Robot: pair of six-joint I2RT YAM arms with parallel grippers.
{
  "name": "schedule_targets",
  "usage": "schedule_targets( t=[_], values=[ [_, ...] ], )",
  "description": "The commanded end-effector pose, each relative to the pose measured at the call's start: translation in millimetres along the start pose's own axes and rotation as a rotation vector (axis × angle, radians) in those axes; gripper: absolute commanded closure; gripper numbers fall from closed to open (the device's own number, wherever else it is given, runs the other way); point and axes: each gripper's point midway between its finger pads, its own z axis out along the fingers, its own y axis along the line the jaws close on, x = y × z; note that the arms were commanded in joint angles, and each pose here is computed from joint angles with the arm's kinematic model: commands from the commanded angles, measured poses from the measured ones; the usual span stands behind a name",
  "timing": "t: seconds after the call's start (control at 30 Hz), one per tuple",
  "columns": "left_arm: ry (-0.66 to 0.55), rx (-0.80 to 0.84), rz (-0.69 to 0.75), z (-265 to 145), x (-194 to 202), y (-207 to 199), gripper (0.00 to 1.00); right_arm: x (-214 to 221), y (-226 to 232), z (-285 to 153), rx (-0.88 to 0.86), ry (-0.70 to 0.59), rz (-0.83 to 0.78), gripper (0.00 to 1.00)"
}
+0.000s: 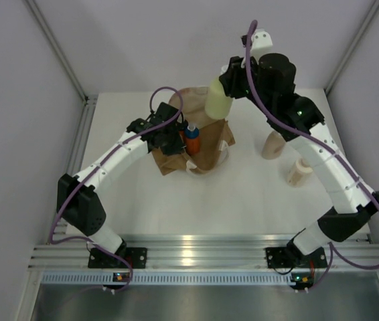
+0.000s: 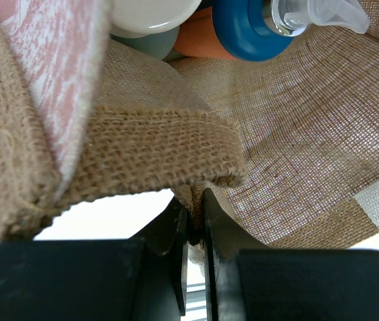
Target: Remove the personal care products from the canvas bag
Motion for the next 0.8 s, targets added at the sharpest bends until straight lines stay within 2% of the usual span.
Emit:
schedule_targets(
  t=[0.0,0.3,0.77],
  values=[
    [0.039,-0.054,0.012,6,8,15,1.0,-112,-10,-73,0.008,-0.326,0.08,1.0],
    [0.046,-0.048,0.01,5,9,15,1.0,-92,-51,-103,0.154,-0.3,0.059,1.0],
    [0.048,-0.045,0.008,2,10,19,1.0,30,-103,-104,0.289,-0.113,0.09,1.0]
  ],
)
